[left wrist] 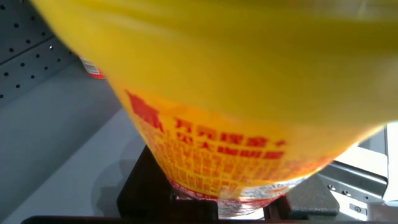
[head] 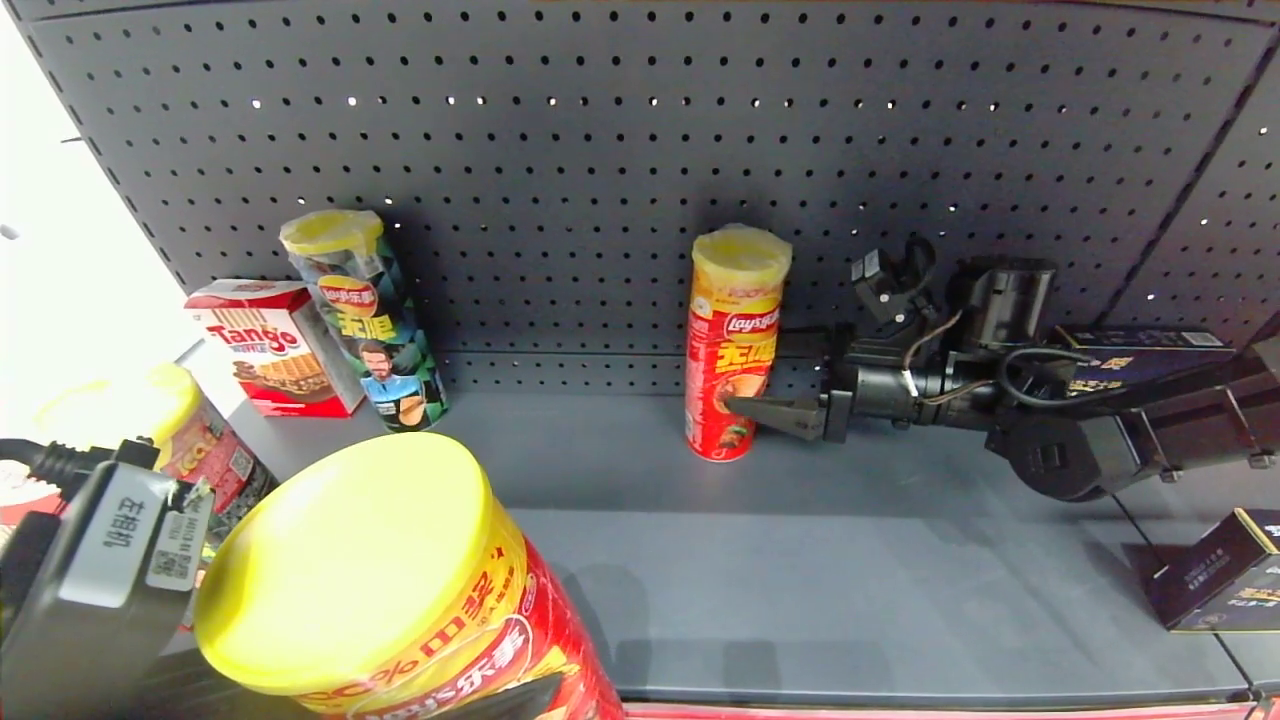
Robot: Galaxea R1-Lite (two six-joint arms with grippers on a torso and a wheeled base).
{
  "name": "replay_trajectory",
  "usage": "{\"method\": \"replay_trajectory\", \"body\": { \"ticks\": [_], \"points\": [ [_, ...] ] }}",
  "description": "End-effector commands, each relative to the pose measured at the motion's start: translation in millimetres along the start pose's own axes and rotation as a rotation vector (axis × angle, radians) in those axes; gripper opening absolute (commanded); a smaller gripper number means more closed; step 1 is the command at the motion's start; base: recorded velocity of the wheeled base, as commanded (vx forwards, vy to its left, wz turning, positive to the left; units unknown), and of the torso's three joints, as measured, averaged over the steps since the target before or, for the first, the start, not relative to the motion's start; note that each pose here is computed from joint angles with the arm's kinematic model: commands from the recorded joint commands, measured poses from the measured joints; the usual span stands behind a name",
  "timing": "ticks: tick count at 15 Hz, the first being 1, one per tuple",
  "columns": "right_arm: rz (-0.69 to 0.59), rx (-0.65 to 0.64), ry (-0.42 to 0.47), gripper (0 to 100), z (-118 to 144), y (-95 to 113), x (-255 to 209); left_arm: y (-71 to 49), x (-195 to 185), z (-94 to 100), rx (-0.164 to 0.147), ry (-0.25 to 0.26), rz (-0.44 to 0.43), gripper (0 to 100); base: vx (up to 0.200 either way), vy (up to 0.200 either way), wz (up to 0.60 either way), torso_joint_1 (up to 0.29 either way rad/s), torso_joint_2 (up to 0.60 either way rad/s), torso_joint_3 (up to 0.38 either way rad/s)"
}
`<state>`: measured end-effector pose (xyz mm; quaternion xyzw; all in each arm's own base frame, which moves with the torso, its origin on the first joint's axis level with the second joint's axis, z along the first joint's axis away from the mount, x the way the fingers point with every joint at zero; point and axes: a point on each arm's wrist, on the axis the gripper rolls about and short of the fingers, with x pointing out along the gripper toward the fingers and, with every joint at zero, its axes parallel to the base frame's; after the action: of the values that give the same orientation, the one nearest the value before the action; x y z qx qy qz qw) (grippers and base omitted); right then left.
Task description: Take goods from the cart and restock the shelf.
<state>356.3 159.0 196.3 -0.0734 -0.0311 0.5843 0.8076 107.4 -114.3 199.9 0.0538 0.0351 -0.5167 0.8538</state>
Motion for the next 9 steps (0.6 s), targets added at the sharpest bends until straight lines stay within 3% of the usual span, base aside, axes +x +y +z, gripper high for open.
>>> {"method": "replay_trajectory", "body": {
  "ticks": [1,9],
  "points": [
    [0.01,0.019,0.014,100,-10,-1,5,0.3,0,-0.5,-0.001,0.003,0.001,0,0.0,0.0,0.0,0.0,0.0,0.0],
    [0.029,0.004,-0.001,100,-25,-14,34,4.0,-2,0.4,-0.014,-0.003,0.029,0,0.0,0.0,0.0,0.0,0.0,0.0]
  ]
}}
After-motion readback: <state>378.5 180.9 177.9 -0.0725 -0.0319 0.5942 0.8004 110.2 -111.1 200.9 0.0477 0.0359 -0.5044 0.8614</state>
